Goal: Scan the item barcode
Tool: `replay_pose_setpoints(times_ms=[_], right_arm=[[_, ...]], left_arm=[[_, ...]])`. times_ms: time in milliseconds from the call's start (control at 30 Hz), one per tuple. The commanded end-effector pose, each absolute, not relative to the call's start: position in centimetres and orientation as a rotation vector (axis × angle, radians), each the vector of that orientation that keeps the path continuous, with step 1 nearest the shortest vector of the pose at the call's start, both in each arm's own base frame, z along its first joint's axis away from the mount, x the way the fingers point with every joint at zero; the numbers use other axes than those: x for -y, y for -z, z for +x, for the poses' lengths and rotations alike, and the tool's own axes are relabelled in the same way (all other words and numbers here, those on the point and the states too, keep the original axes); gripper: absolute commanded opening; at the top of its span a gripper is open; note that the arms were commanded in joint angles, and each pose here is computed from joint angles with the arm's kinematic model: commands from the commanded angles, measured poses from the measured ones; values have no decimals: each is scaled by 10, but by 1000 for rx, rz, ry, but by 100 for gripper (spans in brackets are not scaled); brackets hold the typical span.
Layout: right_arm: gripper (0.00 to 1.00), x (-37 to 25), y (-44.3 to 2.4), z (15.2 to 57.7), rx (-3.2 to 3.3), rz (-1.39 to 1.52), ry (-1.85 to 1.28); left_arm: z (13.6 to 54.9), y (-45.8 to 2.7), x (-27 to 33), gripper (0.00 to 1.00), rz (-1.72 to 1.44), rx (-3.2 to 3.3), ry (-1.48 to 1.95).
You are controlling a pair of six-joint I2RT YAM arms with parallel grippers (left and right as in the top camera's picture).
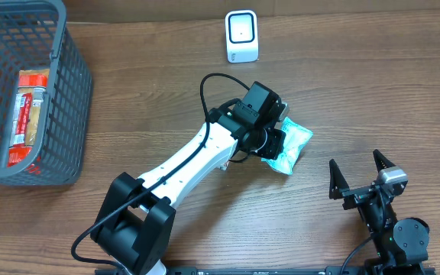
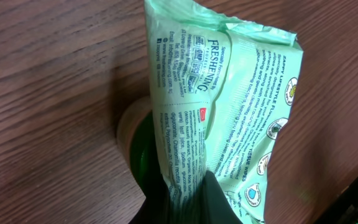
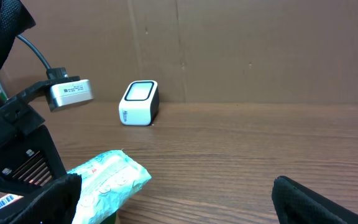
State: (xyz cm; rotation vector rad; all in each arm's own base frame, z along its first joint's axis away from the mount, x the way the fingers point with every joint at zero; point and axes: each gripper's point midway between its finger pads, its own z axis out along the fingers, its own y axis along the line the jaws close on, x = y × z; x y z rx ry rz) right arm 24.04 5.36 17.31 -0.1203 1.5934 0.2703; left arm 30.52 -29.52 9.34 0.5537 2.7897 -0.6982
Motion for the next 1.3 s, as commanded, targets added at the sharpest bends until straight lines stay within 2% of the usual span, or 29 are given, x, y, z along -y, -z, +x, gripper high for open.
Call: replay_pose_setpoints(times_ms=[0,333,567,833,1267], right_arm=[[100,-52,-171,241,-1591,-118,-260],[100,-52,-171,241,-1591,-118,-261],[100,-52,-171,241,-1591,-118,-260],[100,-52,-171,241,-1591,-118,-260],[100,-52,-171,241,-1591,-118,-261]], left_arm=[[324,-98,285,4,490,-2785,671],[354,-130,241,4,313,-2773,645],[331,-116,231,4,306,-2890,574],[315,-105,220,4,177,-2956,295],[296,-85,228,4,-1,-2964,181]])
